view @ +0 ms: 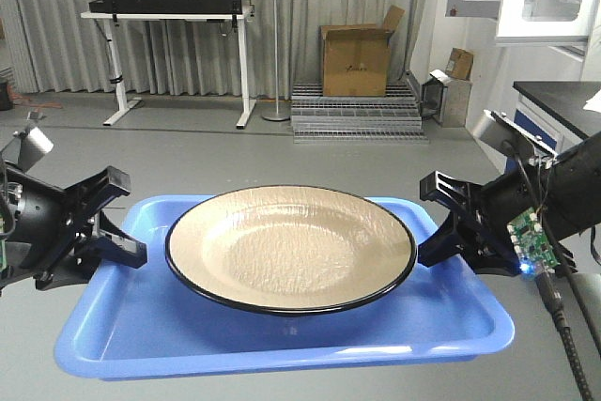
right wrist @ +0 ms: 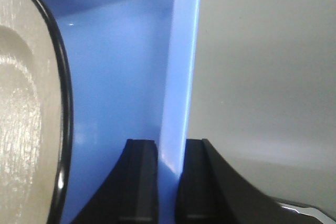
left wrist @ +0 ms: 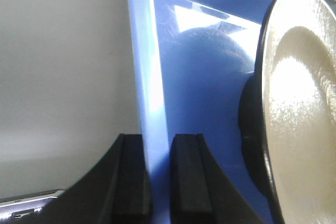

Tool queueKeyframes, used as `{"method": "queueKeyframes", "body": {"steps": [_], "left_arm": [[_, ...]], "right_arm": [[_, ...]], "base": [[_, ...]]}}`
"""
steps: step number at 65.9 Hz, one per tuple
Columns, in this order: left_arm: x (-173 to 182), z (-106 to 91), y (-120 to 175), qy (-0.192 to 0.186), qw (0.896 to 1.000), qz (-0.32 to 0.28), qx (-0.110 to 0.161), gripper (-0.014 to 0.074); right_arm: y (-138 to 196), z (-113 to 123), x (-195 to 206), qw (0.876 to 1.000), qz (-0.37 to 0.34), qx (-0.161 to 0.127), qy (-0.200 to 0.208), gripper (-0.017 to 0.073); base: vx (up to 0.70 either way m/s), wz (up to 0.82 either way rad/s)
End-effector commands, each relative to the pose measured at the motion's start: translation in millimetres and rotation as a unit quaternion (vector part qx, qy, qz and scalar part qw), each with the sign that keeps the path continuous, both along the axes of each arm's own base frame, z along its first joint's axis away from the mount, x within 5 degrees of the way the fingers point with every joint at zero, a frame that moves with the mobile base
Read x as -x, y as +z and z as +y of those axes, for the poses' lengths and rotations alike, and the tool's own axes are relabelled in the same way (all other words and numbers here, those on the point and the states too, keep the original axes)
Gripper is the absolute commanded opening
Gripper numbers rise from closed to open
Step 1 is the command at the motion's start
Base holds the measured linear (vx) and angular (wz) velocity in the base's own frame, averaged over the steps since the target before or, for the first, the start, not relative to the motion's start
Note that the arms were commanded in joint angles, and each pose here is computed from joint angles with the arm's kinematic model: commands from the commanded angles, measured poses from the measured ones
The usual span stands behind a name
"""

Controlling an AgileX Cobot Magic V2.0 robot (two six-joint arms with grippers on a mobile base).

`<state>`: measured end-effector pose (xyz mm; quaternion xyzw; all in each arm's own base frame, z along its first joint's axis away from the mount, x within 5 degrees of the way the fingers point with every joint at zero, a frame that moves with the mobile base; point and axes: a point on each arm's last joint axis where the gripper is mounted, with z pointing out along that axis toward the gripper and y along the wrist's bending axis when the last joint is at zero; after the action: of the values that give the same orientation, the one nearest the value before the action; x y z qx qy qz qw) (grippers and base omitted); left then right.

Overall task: Place disk in tray to left cabinet
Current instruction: 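Carry the tray with both grippers while the base turns away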

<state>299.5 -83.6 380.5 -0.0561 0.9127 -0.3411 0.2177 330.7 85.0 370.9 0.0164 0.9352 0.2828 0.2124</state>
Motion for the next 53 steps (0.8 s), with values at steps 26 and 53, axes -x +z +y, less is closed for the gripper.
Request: {"method": "queueKeyframes", "body": {"steps": [26, 53], "left_arm": [[13.8, -15.2, 34.4, -0.01, 0.995, -0.03, 0.098, 0.0], [13.3, -15.0, 34.2, -0.009, 0.995, -0.031, 0.097, 0.0]], "right_arm": [[37.3, 16.7, 13.9, 0.995, -0.049, -0.091, 0.013, -0.0004], [37.4, 17.0, 14.3, 0.994, -0.047, -0.093, 0.014, -0.0004]], "base": [[0.66, -0.01], [0.66, -0.03]]}}
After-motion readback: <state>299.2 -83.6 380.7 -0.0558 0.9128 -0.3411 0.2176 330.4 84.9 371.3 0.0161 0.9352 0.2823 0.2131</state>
